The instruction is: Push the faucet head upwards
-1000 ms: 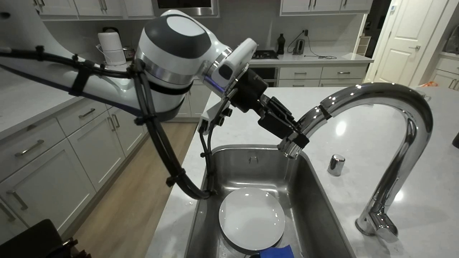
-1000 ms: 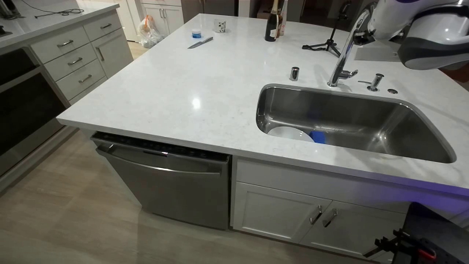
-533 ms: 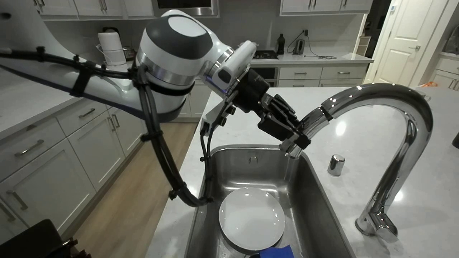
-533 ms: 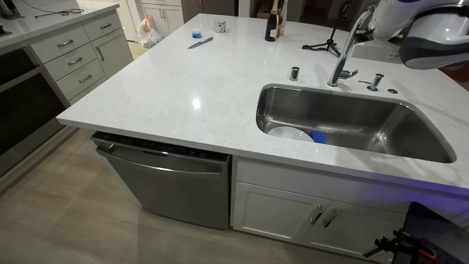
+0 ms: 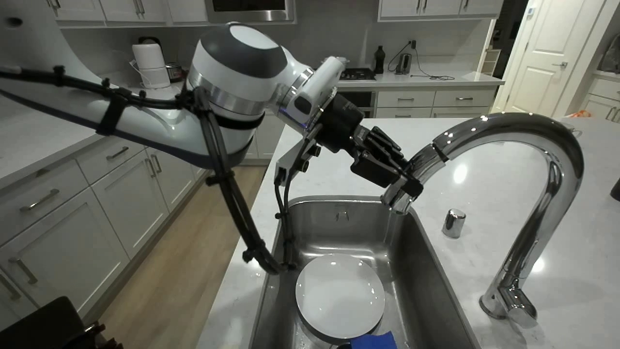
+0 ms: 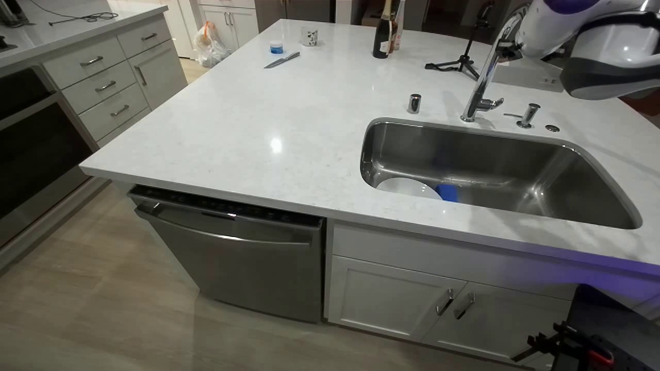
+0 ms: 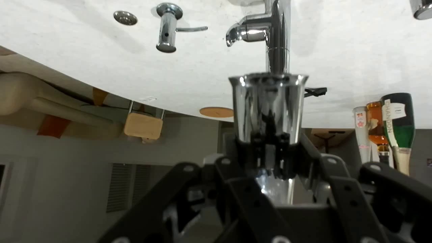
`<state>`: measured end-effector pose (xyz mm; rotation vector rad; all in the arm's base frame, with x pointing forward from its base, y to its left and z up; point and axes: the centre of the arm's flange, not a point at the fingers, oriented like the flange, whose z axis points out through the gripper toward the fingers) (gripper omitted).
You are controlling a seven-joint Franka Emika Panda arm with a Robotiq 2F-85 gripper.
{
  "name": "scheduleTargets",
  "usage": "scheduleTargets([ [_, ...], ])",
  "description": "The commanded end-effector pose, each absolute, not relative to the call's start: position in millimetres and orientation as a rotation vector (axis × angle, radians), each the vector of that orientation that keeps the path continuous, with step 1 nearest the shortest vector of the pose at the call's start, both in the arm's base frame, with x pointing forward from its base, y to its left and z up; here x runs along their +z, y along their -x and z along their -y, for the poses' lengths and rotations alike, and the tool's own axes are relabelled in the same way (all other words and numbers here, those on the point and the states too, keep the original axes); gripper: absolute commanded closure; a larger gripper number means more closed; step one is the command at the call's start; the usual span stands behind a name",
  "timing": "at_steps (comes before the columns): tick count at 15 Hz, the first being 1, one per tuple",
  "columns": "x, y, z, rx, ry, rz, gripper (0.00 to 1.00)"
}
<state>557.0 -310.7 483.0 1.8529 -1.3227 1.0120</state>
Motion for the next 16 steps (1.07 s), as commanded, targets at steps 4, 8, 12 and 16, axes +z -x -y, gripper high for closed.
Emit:
scheduleTargets([
  [4,527.2,-575.3,306.3,1.206,-1.715,1.096,0.8],
  [8,538.7,-580.4,306.1,1.234,-1.687,1.036,0.8],
  [12,543.1,-585.6,303.4,1.208,-1.71,1.017,0.15],
  [16,556.1,-589.0,297.4,1.074,-1.782,0.957,0.0],
])
